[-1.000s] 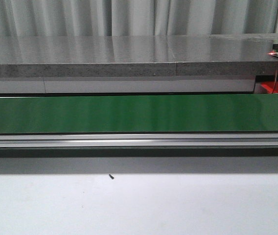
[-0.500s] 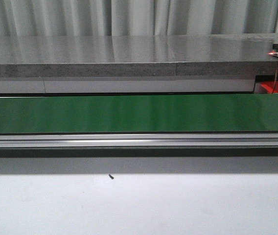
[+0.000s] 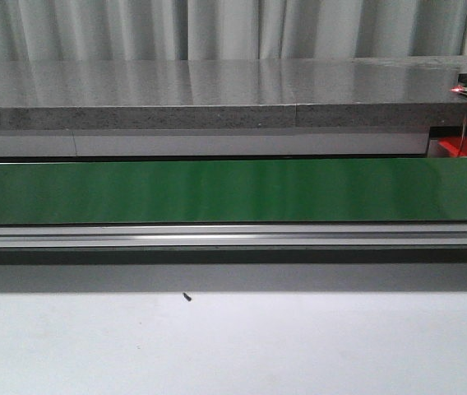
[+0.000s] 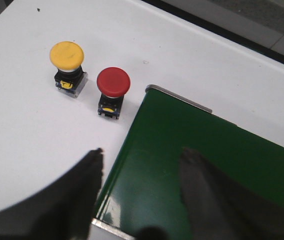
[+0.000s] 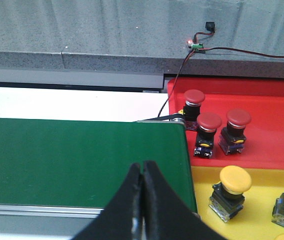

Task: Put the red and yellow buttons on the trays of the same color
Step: 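Lower the left gripper onto a red button and close on it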

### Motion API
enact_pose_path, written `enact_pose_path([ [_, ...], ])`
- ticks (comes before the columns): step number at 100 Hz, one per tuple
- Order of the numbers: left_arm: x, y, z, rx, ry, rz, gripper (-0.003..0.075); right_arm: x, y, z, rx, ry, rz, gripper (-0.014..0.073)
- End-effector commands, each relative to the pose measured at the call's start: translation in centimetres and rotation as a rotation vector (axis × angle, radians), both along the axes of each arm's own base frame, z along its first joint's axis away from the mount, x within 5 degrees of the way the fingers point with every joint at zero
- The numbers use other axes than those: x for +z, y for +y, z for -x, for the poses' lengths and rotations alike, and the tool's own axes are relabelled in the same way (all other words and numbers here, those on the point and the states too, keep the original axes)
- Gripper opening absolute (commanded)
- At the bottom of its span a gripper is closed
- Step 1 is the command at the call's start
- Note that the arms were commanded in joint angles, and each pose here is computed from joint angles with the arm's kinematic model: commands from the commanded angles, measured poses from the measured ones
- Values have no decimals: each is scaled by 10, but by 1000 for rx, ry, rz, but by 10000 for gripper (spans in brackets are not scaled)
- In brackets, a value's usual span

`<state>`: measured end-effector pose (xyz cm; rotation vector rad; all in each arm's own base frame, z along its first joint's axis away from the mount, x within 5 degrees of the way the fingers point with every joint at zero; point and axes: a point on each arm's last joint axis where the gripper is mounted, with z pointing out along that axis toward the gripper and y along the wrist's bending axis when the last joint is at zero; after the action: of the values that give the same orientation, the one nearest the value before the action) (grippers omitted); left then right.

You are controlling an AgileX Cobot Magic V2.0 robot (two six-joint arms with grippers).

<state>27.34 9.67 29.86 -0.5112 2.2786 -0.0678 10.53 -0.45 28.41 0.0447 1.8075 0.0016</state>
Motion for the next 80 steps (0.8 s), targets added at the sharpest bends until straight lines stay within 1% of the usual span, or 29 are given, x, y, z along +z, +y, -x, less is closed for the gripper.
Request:
enact_pose_path([
  [1,14,9,-15,36,-84,-9,644,13,-3,-1,-31,-84,9,-122],
  [4,12,11,-19,34,-72,-4,680,13,-3,-1,-31,-84,9,-122],
  [8,8,13,-27,34,-56,8,692,13,-3,-1,-31,-84,9,-122],
  [13,4,16,-35,42,-38,31,683,13,-3,-1,-31,-84,9,-122],
  [28,-8,28,-63,85,1,101,620,13,-3,-1,-31,-84,9,-122],
  [47,-25,43,-97,124,99,163,619,13,-3,-1,-31,-84,9,-122],
  [62,-38,51,-122,129,169,212,619,13,-3,-1,-31,-84,9,-122],
  [80,-52,62,-141,194,197,234,618,13,-3,-1,-31,-84,9,-122],
])
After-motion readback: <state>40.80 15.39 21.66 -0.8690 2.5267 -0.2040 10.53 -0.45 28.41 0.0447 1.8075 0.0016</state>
